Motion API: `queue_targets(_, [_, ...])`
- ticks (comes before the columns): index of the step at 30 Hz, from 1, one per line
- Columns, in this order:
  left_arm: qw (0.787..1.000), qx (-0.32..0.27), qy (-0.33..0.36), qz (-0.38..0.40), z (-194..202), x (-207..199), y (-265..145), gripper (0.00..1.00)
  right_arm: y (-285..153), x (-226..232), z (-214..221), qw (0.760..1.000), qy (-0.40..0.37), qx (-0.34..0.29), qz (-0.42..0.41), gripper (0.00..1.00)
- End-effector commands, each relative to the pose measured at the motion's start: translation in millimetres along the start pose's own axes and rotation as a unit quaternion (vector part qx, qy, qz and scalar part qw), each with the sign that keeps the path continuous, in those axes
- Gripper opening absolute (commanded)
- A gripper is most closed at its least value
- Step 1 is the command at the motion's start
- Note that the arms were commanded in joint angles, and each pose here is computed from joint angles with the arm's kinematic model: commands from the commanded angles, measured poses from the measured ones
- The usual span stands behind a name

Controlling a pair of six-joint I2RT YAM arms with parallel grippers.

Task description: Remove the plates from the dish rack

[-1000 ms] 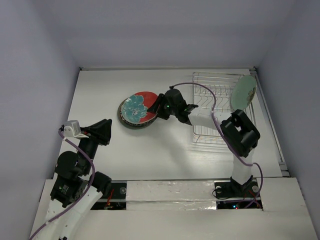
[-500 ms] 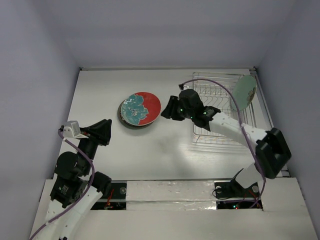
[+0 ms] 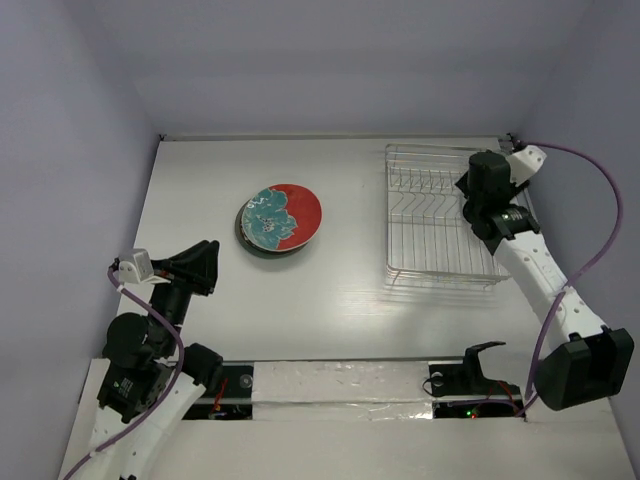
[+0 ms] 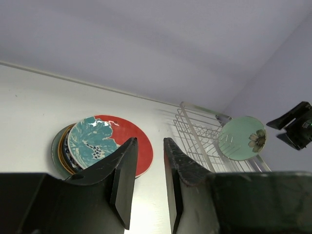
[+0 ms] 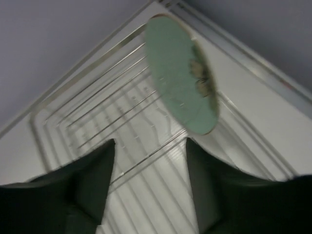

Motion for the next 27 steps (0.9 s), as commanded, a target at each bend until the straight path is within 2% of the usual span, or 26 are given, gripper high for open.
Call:
queue_targets(1, [1.0,-0.018,-0.004,0.014,-5,-3,-1,0.25,25,-47,-24,0.99,-0.04,-0.056,0.124,0.71])
queue_targets(3, [1.0,-0.019,-0.005,0.014,-6,-3,-1,0.25,41,-54,-28,0.99,-0.057,-0.042,0.121,0.74])
queue_targets(6, [1.0,-0.02,-0.004,0.015,-6,-4,-1,0.25,58,-58,-32,0.989,-0.102,-0.046,0.098,0.72])
queue_targets(8, [1.0,-0.022,-0.004,0.015,-7,-4,-1,0.26,69,-69,-35,0.985,-0.127,-0.04,0.109,0.67])
queue_targets(12, [1.0,-0.021,-0.004,0.015,-6,-4,-1,0.26,95,-72,-32,0.982,-0.151,0.011,0.113,0.6])
queue_targets(15, [1.0,-0.021,-0.003,0.015,-6,-3,-1,0.26,105,-67,-38,0.982,-0.169,0.031,0.078,0.59])
queue_targets(18, [1.0,-0.019,-0.003,0.014,-6,-4,0,0.26,118,-64,-37,0.975,-0.2,0.048,0.081,0.58])
queue_targets(22, [1.0,-0.018,-0.004,0.014,-6,-4,0,0.26,133,-73,-36,0.969,-0.219,0.063,0.093,0.48])
queue_targets(27, [1.0,-0.018,-0.003,0.013,-6,-4,0,0.26,147,-73,-24,0.961,-0.249,0.088,0.084,0.43])
Point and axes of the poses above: each gripper's point midway between its finger pads, its own y axis out along the fingers, its own x axis along the line the jaws close on, z = x × y, the point moved 8 cm from there along -y, back along the fingers, and after that the axes turned 1 degree about y, right-handed, at the moved point
